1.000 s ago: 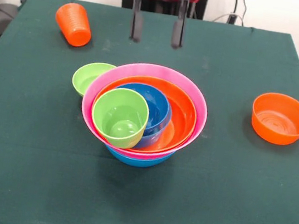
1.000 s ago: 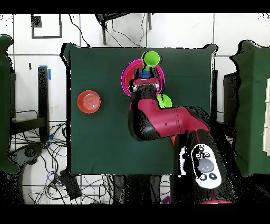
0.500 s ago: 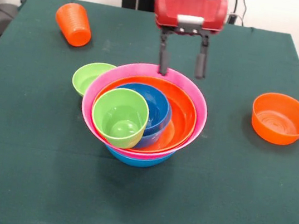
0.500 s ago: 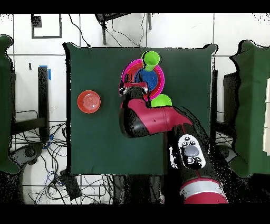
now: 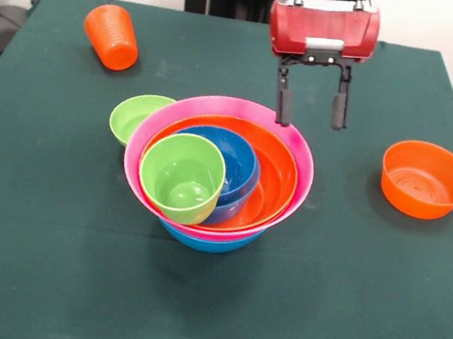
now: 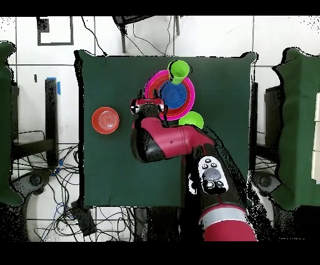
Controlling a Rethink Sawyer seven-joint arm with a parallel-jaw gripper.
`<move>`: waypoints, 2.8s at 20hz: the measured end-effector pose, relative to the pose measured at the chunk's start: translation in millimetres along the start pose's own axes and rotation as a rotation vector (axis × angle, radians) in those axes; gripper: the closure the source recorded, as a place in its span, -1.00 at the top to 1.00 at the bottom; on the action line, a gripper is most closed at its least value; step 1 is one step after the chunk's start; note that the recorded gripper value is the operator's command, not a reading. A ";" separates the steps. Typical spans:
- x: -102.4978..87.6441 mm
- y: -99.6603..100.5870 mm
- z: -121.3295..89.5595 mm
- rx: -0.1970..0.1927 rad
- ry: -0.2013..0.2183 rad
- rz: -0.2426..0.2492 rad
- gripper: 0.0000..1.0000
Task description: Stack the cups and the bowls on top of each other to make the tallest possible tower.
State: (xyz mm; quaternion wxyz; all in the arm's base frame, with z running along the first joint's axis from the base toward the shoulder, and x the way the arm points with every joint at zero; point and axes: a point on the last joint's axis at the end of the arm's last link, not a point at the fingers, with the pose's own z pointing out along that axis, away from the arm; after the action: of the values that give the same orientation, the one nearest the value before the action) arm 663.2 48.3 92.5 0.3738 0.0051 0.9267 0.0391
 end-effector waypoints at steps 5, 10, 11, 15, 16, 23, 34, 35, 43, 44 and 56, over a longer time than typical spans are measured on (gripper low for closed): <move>4.8 9.5 -2.7 0.017 0.012 -0.015 1.00; 0.5 10.0 -13.0 0.031 0.005 -0.030 1.00; -7.1 6.3 -20.7 0.035 -0.008 -0.027 1.00; -30.5 -15.1 -42.1 0.062 -0.049 -0.009 1.00; -34.2 -19.3 -45.5 0.068 -0.056 -0.006 1.00; -67.6 -39.0 -72.8 0.107 -0.123 -0.007 1.00; -84.7 -71.5 -80.3 0.116 -0.157 0.045 1.00; -84.8 -75.6 -80.3 0.120 -0.157 0.051 1.00; -83.9 -81.0 -79.7 0.123 -0.155 0.058 1.00; -83.9 -78.4 -79.5 0.121 -0.155 0.055 1.00; -83.4 -52.3 -76.9 0.092 -0.153 0.029 1.00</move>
State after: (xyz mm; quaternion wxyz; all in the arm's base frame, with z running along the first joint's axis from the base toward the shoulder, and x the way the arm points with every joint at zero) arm 671.1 -12.4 201.4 0.4421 0.0387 0.8961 0.0017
